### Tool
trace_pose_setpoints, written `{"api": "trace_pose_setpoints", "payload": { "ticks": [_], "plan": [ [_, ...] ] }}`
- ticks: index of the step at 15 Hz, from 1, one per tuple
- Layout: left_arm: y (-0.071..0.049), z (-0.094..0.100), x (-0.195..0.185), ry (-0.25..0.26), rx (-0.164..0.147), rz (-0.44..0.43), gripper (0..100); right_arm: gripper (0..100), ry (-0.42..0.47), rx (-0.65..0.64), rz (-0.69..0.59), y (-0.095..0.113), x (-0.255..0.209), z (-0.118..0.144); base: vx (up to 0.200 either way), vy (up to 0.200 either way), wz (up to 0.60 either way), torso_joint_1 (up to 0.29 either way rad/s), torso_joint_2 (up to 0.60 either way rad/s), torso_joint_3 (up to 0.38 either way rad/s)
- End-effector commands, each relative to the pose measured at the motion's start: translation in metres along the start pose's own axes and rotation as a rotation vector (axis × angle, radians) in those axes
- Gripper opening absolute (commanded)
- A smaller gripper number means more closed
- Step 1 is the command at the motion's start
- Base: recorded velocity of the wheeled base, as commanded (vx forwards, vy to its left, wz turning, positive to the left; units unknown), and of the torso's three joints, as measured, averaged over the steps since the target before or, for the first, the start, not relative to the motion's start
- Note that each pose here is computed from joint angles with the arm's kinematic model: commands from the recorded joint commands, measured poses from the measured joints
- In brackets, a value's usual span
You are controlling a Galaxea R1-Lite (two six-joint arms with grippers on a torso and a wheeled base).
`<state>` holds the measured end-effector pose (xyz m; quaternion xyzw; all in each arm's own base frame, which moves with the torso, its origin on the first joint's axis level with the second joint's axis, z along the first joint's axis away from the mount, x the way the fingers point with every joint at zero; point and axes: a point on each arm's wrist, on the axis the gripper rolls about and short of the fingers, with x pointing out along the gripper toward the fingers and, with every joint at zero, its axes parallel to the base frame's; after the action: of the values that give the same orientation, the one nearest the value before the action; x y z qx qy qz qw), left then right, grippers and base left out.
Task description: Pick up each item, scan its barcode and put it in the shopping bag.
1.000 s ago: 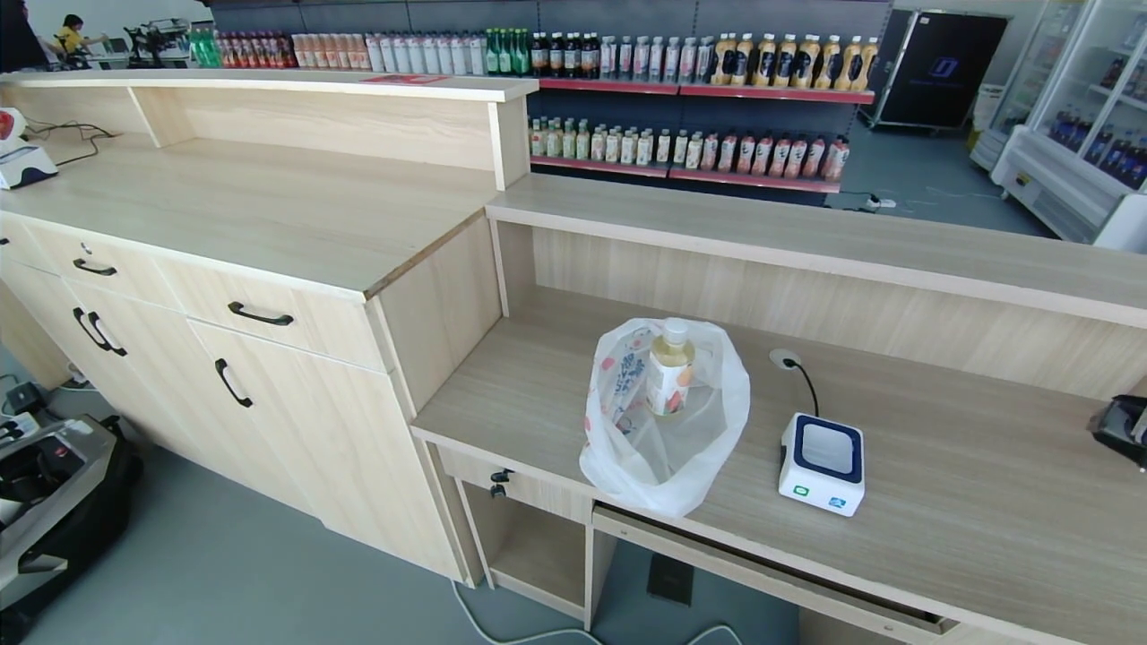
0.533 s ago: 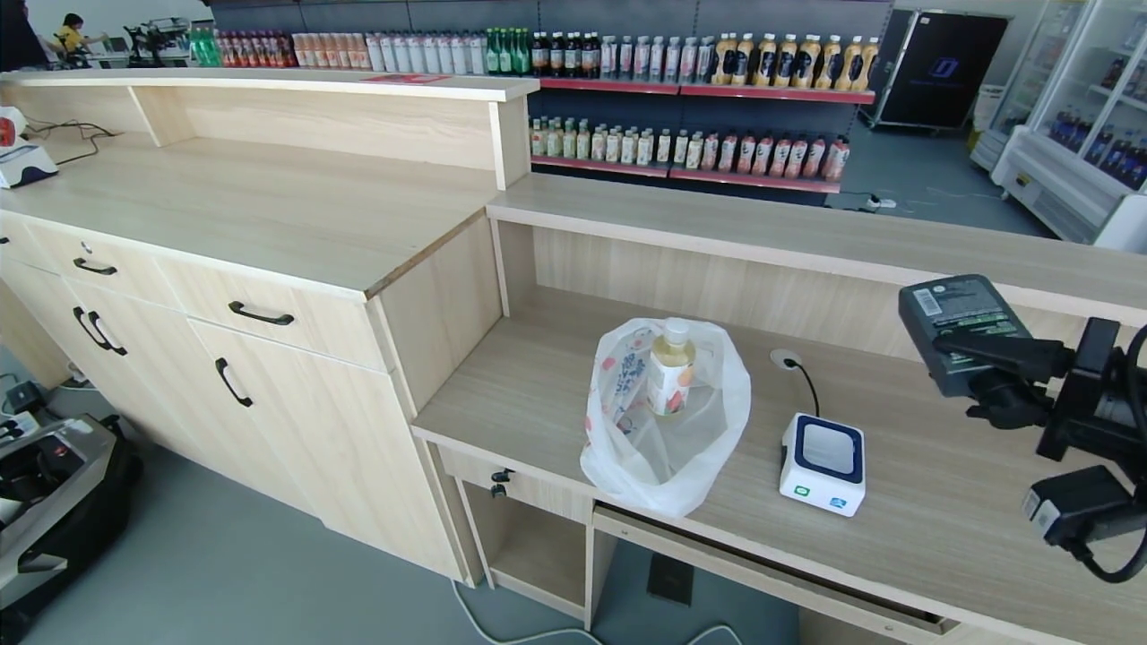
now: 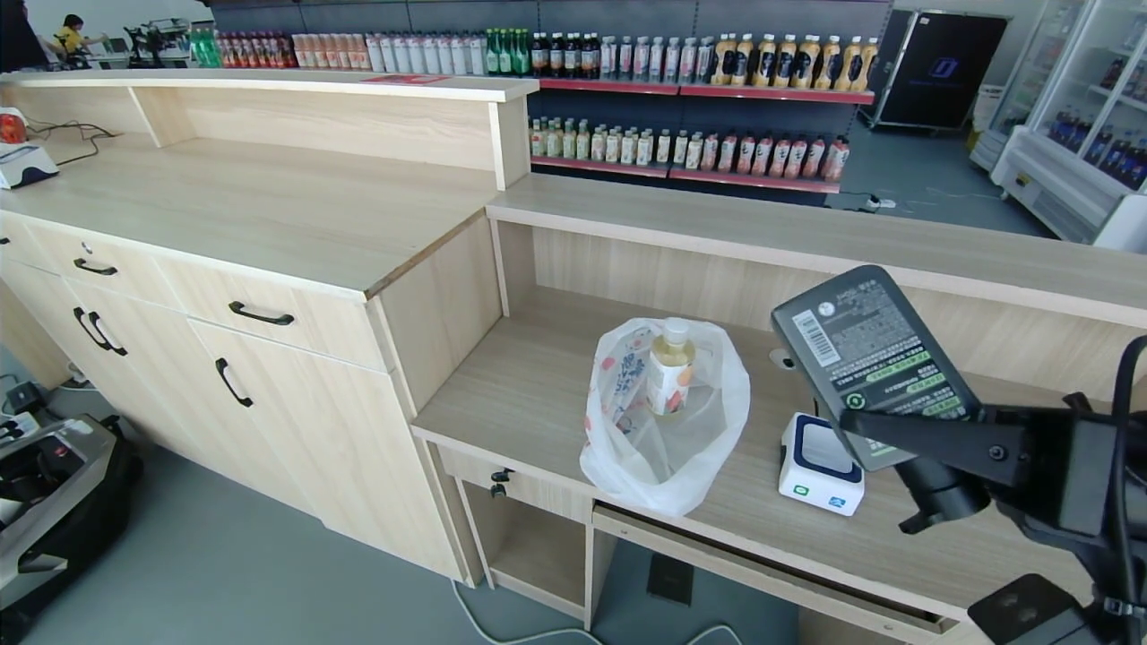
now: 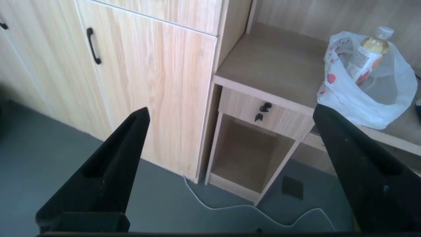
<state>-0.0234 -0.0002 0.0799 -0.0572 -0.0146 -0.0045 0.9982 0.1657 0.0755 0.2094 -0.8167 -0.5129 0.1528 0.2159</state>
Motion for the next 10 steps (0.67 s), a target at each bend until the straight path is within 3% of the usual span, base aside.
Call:
{"api": "trace_pose_setpoints", "payload": {
  "ticks": [1, 7, 10],
  "plan": [
    [0.000, 0.000, 0.000, -0.001, 0.000, -0.001, 100, 0, -0.039, -0.044, -0.077, -0.013, 0.008, 0.006, 0.000, 0.000, 0.00, 0.000, 0.00, 0.000],
    [0.000, 0.000, 0.000, -0.001, 0.000, -0.001, 100, 0, -0.101, -0.070, -0.236, -0.040, 0.019, 0.016, 0.000, 0.000, 0.00, 0.000, 0.00, 0.000],
    [0.000, 0.000, 0.000, -0.001, 0.000, 0.001, 100, 0, -0.137, -0.051, -0.254, -0.049, 0.009, 0.019, 0.000, 0.000, 0.00, 0.000, 0.00, 0.000]
  ]
}}
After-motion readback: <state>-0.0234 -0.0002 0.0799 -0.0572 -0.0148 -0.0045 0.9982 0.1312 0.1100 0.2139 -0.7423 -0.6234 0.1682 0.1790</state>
